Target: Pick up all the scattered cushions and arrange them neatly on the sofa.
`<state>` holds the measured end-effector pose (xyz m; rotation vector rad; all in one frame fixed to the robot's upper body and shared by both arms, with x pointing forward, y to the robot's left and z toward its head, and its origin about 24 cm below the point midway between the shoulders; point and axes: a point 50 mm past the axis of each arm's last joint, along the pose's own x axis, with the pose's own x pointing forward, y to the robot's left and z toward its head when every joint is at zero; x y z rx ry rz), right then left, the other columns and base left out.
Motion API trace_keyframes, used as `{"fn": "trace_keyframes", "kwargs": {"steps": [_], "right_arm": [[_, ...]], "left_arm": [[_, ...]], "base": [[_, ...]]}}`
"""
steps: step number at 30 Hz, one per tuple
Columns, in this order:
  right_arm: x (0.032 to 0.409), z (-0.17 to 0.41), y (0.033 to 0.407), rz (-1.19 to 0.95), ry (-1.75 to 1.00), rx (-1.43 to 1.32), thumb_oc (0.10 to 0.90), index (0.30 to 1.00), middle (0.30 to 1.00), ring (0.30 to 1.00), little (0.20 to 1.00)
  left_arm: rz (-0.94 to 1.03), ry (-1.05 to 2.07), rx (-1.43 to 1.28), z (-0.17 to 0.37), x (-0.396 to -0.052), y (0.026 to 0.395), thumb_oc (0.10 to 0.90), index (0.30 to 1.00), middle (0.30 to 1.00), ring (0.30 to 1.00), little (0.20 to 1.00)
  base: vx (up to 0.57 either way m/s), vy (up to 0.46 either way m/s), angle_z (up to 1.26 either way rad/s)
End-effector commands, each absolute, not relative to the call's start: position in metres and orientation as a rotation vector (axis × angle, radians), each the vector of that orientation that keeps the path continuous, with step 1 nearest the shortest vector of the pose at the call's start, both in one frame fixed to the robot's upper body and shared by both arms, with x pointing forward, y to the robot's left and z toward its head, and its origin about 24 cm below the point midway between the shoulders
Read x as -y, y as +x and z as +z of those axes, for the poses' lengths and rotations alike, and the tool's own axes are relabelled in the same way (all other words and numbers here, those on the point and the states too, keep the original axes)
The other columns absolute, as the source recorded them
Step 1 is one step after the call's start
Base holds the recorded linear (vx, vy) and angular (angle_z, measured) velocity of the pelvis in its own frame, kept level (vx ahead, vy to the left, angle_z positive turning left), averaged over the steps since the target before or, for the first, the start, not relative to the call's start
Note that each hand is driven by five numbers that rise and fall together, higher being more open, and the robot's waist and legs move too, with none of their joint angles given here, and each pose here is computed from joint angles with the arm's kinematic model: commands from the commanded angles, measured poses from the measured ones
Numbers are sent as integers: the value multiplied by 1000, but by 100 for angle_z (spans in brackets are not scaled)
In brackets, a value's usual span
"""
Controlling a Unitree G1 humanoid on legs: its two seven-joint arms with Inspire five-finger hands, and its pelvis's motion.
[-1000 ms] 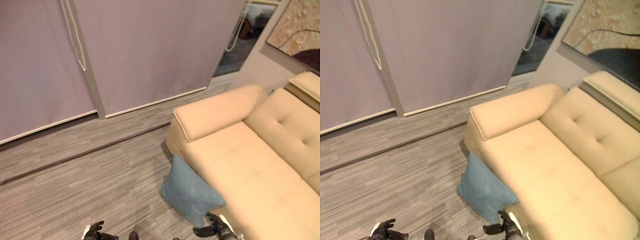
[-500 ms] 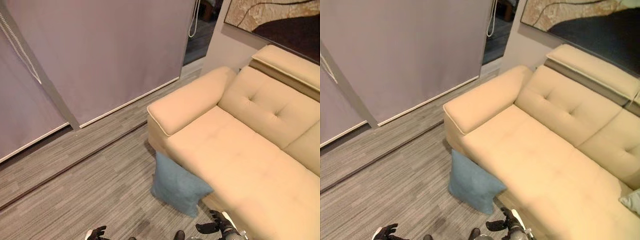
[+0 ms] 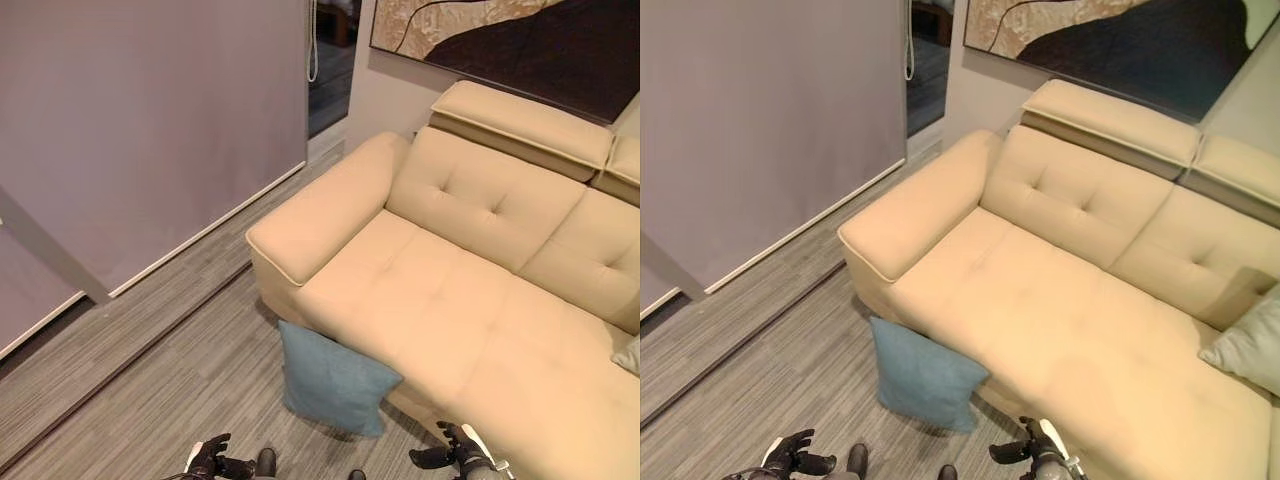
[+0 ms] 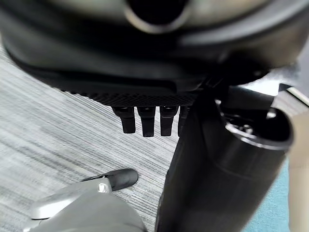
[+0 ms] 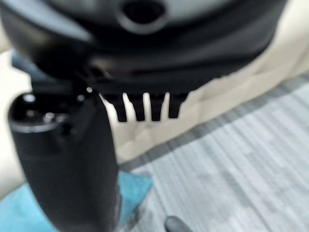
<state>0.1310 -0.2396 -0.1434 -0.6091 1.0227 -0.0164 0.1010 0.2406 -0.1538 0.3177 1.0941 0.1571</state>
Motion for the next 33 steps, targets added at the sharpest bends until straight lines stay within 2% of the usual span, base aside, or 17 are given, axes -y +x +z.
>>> {"fn": "trace_keyframes", "kwargs": {"steps": [1, 6, 11, 13, 14, 18, 21, 22, 33], "right_arm": [[236, -124, 174, -31, -643, -859, 800, 900, 900, 900, 900], [231, -112, 200, -41, -655, -776, 800, 900, 900, 900, 900], [228, -81, 245, -130, -607, -614, 800, 900, 900, 900, 900], [236, -59, 265, -231, -531, -517, 800, 900, 900, 900, 900], [236, -59, 265, -232, -531, -516, 800, 900, 900, 900, 900], [238, -27, 291, -337, -432, -373, 800, 900, 900, 900, 900], [237, -12, 301, -371, -391, -300, 800, 900, 900, 900, 900], [230, 13, 318, -401, -332, -190, 800, 900, 900, 900, 900], [204, 73, 358, -350, -166, 17, 800, 900, 900, 900, 900]], "left_arm": [[152, 381, -1088, -151, -250, 99, 800, 900, 900, 900, 900], [196, 379, -1014, -143, -258, 117, 800, 900, 900, 900, 900], [300, 320, -785, -112, -268, 174, 800, 900, 900, 900, 900], [309, 295, -614, -87, -264, 212, 800, 900, 900, 900, 900], [309, 295, -614, -87, -264, 212, 800, 900, 900, 900, 900], [352, 217, -406, -49, -259, 254, 800, 900, 900, 900, 900], [367, 189, -340, -36, -256, 267, 800, 900, 900, 900, 900], [389, 145, -242, -14, -251, 288, 800, 900, 900, 900, 900], [378, 135, -55, 37, -243, 325, 800, 900, 900, 900, 900]], "base": [[33, 187, -71], [-79, 126, -48], [-188, 13, -38], [-143, -27, -9], [-172, 2, 35], [-121, -22, 4], [-72, -12, 4], [-83, 13, 4], [-17, 15, -1]]}}
